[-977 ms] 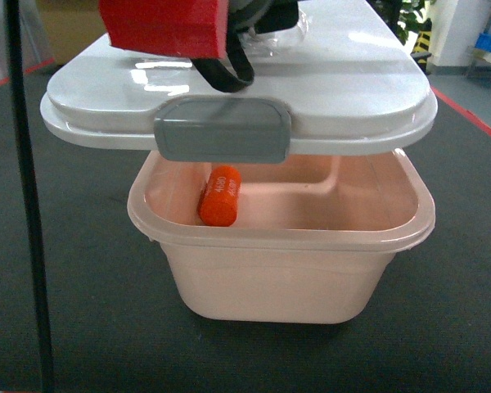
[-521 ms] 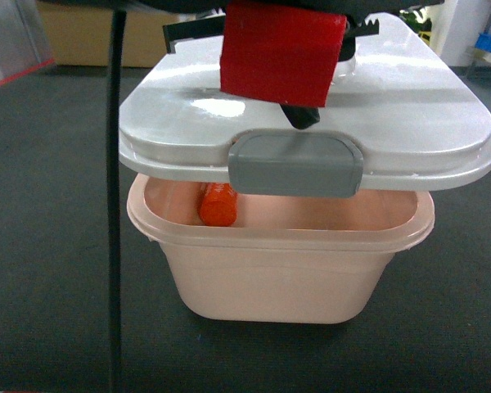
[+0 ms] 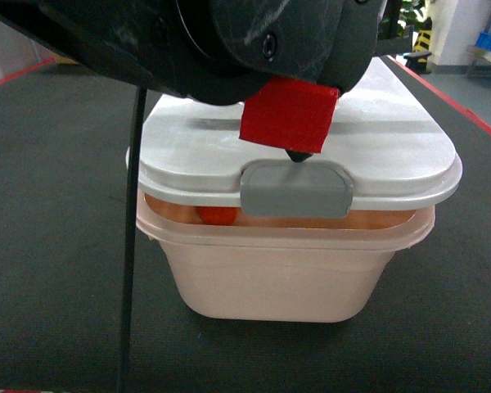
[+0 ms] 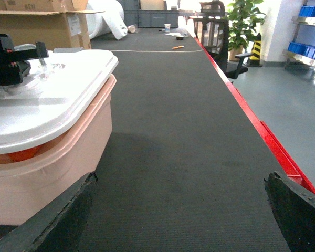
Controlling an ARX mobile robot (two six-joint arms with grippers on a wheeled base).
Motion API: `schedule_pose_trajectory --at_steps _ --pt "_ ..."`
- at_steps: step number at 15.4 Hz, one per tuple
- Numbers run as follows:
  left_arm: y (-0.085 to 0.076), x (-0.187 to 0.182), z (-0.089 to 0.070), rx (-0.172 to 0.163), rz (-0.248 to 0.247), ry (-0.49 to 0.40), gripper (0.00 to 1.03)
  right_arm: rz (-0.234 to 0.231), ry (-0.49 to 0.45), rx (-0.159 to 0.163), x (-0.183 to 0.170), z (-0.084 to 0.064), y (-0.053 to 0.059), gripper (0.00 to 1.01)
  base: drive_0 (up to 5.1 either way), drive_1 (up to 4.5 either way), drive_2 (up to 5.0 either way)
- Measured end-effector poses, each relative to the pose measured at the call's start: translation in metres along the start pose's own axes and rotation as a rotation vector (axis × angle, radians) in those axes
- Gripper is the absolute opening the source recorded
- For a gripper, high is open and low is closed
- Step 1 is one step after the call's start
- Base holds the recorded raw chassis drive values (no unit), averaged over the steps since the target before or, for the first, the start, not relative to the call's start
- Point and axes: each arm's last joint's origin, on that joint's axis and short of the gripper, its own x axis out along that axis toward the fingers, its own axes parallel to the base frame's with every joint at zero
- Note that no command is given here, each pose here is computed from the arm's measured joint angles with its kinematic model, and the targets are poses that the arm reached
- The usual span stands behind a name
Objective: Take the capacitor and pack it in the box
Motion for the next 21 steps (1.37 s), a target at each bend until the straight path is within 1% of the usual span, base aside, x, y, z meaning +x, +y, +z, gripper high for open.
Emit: schedule_pose_trajectory --at_steps 2,3,5,6,7,9,10,11,12,13,14,15,16,17,18,20,21 --pt "-0.001 0.002 -0.003 -0.004 0.001 -0.009 0.02 0.000 0.000 0.000 0.000 0.000 0.000 0.98 0.0 0.00 0.0" --pt "-0.001 0.002 -0.001 -0.010 0.004 -0.024 0.12 0.000 0.000 0.000 0.000 0.000 0.000 0.98 0.0 0.00 0.0" --pt "-0.001 0.002 0.000 -0.005 0.016 -0.039 0.33 0.000 0.000 0.000 0.000 0.000 0.000 0.98 0.0 0.00 0.0" --pt "-0.001 0.002 0.001 0.000 0.018 -0.046 0.46 0.000 0.000 0.000 0.000 0.000 0.000 0.98 0.0 0.00 0.0" --pt "-0.001 0.002 0.003 -0.007 0.016 -0.063 0.56 0.000 0.000 0.000 0.000 0.000 0.000 0.98 0.0 0.00 0.0" --pt "0.000 -0.004 0.008 0.003 0.012 -0.082 0.81 0.000 0.000 0.000 0.000 0.000 0.000 0.98 0.0 0.00 0.0" --pt "0.000 -0.008 0.013 -0.001 0.008 -0.101 0.92 0.000 0.000 0.000 0.000 0.000 0.000 0.98 0.0 0.00 0.0" --pt "0.005 -0.015 0.026 -0.005 0.014 -0.146 1.00 0.000 0.000 0.000 0.000 0.000 0.000 0.98 0.0 0.00 0.0" --pt "0.015 -0.023 0.043 -0.017 0.026 -0.184 0.97 0.000 0.000 0.000 0.000 0.000 0.000 0.98 0.0 0.00 0.0" --pt "0.032 -0.032 0.063 -0.037 0.050 -0.235 0.98 0.000 0.000 0.000 0.000 0.000 0.000 0.98 0.0 0.00 0.0" --pt "0.059 -0.039 0.083 -0.060 0.096 -0.293 0.98 0.000 0.000 0.000 0.000 0.000 0.000 0.98 0.0 0.00 0.0" --pt "0.094 -0.050 0.097 -0.076 0.154 -0.337 0.98 0.000 0.000 0.000 0.000 0.000 0.000 0.98 0.0 0.00 0.0" --pt "0.126 -0.060 0.099 -0.062 0.190 -0.348 0.98 0.000 0.000 0.000 0.000 0.000 0.000 0.98 0.0 0.00 0.0" --pt "0.152 -0.073 0.090 -0.045 0.195 -0.329 0.98 0.000 0.000 0.000 0.000 0.000 0.000 0.98 0.0 0.00 0.0" --pt "0.164 -0.080 0.075 -0.030 0.211 -0.297 0.98 0.000 0.000 0.000 0.000 0.000 0.000 0.98 0.0 0.00 0.0" --pt "0.165 -0.080 0.070 -0.021 0.212 -0.278 0.98 0.001 0.000 0.000 0.000 0.000 0.000 0.98 0.0 0.00 0.0" --pt "0.164 -0.079 0.069 -0.019 0.201 -0.275 0.98 0.000 0.000 0.000 0.000 0.000 0.000 0.98 0.0 0.00 0.0"
